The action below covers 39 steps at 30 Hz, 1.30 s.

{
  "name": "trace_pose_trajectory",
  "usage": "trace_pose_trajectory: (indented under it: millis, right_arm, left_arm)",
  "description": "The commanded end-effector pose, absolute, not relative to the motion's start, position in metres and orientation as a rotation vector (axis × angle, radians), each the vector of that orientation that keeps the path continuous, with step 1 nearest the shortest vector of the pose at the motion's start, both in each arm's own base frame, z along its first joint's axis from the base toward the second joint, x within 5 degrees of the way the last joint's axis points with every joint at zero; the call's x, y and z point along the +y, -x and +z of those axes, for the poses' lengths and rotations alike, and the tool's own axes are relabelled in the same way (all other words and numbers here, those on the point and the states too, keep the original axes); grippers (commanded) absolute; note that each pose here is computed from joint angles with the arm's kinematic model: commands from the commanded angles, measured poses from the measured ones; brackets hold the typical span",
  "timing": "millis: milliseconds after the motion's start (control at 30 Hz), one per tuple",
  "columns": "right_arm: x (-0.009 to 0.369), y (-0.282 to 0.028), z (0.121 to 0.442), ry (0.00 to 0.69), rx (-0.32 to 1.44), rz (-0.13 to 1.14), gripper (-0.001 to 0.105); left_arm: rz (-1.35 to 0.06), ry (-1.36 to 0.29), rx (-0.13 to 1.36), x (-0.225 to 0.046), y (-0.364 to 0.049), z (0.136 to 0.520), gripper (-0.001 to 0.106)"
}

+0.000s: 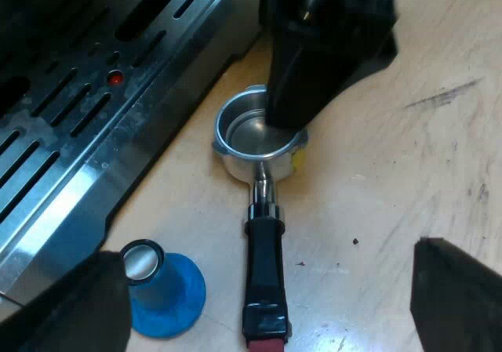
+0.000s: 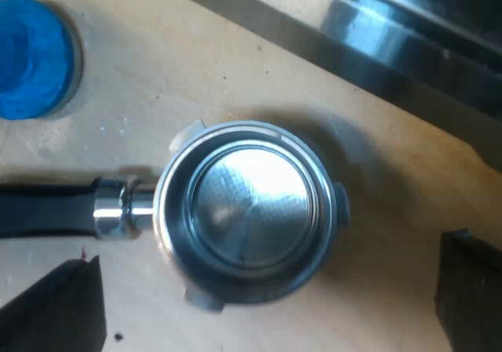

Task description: Put the handle in the coffee machine

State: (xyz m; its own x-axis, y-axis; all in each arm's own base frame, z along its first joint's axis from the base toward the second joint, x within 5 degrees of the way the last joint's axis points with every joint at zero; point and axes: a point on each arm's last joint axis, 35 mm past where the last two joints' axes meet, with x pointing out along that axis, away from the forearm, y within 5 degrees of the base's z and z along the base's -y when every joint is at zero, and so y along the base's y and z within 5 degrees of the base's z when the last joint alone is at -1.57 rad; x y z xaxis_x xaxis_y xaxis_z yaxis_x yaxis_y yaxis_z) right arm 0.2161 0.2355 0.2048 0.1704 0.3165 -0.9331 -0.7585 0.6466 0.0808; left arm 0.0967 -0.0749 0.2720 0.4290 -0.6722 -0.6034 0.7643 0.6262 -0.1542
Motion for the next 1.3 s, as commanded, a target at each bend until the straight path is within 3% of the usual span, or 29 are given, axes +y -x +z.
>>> trace_pose_trajectory:
  millis: [33,233,967,1067,1133,1267,1300]
  right_arm:
    - [0.239,-0.219,0.202,0.459,1.156,0.829,0.086]
    - [0.246,-0.224,0.192,0.424,1.155,0.857,0.086]
    - [0.254,-0.23,0.16,0.423,1.218,0.882,0.085]
    - [0.254,-0.23,0.16,0.423,1.218,0.882,0.071]
    - [0.254,-0.23,0.16,0.423,1.218,0.882,0.055]
    - [0.254,-0.23,0.16,0.423,1.218,0.882,0.038]
    - [0.255,-0.229,0.16,0.425,1.217,0.885,0.023]
  left_arm:
    - [-0.91,-0.15,0.656,-0.076,-0.097,0.275,0.074]
    - [-0.91,-0.15,0.658,-0.075,-0.097,0.275,0.074]
    - [-0.91,-0.15,0.658,-0.075,-0.097,0.275,0.074]
    - [-0.91,-0.15,0.658,-0.075,-0.097,0.275,0.074]
    - [-0.91,-0.15,0.658,-0.075,-0.097,0.275,0.074]
    - [-0.91,-0.15,0.658,-0.075,-0.097,0.275,0.074]
    - [-0.91,-0.15,0.658,-0.075,-0.097,0.275,0.074]
